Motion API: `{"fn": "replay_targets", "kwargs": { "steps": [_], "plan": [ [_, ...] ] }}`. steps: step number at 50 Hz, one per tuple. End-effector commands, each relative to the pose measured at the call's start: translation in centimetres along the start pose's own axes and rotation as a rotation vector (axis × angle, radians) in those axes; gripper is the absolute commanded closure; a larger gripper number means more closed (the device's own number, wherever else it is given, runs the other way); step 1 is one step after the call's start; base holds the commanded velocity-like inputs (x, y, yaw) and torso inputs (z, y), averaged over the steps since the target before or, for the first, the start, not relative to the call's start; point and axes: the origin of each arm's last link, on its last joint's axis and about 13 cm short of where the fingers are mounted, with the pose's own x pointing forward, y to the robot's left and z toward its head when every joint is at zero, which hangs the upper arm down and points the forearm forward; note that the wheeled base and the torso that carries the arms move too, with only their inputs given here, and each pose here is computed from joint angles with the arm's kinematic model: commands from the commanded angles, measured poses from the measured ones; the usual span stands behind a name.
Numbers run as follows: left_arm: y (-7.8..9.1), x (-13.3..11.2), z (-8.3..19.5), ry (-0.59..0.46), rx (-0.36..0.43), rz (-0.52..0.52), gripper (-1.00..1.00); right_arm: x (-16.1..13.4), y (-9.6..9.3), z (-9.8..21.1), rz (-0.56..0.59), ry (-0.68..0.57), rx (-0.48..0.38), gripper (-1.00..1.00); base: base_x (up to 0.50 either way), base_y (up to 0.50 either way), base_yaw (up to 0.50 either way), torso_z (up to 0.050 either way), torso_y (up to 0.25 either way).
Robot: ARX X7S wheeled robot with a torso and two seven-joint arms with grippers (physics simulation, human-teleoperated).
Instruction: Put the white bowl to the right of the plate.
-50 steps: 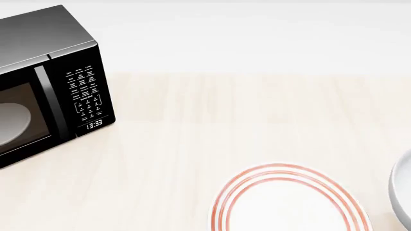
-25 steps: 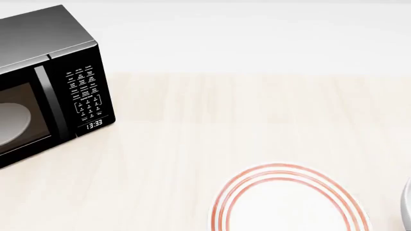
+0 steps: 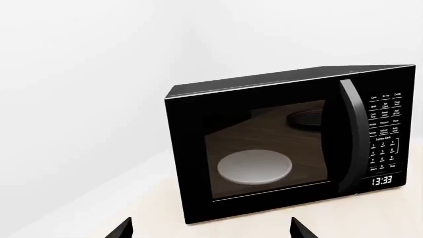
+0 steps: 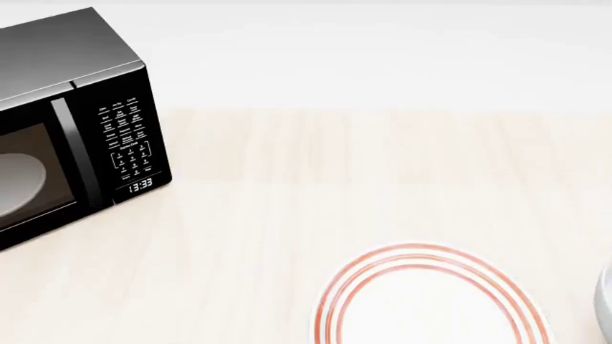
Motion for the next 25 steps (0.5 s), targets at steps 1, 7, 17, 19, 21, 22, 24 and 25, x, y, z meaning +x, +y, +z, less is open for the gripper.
{"fn": "replay_targets", "kwargs": {
  "steps": [1,7,17,19,21,22,24,25],
  "plan": [
    [0.0,0.0,0.0,0.0,0.001,-0.001,-1.0,0.0,0.2,0.0,0.023,-0.02,0.004,-1.0,0.0,0.0,0.0,0.0,0.0],
    [-0.1,0.0,0.0,0.0,0.002,-0.002,-1.0,-1.3,0.5,-0.1,0.037,-0.094,-0.022,-1.0,0.0,0.0,0.0,0.0,0.0],
    [0.0,-0.1,0.0,-0.001,0.0,-0.002,-1.0,-8.3,1.6,-1.5,0.075,-0.473,-0.123,-1.0,0.0,0.0,0.0,0.0,0.0],
    [0.1,-0.1,0.1,-0.001,-0.001,-0.002,-1.0,-10.0,1.8,-2.0,0.098,-0.55,-0.147,-1.0,0.0,0.0,0.0,0.0,0.0],
    [0.1,-0.2,0.1,-0.003,-0.003,-0.003,-1.0,-11.5,2.0,-2.6,0.121,-0.617,-0.169,-1.0,0.0,0.0,0.0,0.0,0.0],
    [0.1,-0.2,0.1,-0.003,-0.002,-0.003,-1.0,-11.9,2.1,-2.8,0.127,-0.637,-0.169,-1.0,0.0,0.0,0.0,0.0,0.0],
    [0.1,-0.2,0.2,-0.005,-0.004,-0.005,-1.0,-13.1,2.1,-3.5,0.155,-0.692,-0.198,-1.0,0.0,0.0,0.0,0.0,0.0],
    [0.1,-0.2,0.2,-0.005,-0.005,-0.007,-1.0,-13.5,2.1,-3.9,0.171,-0.713,-0.209,-1.0,0.0,0.0,0.0,0.0,0.0]
  ]
}}
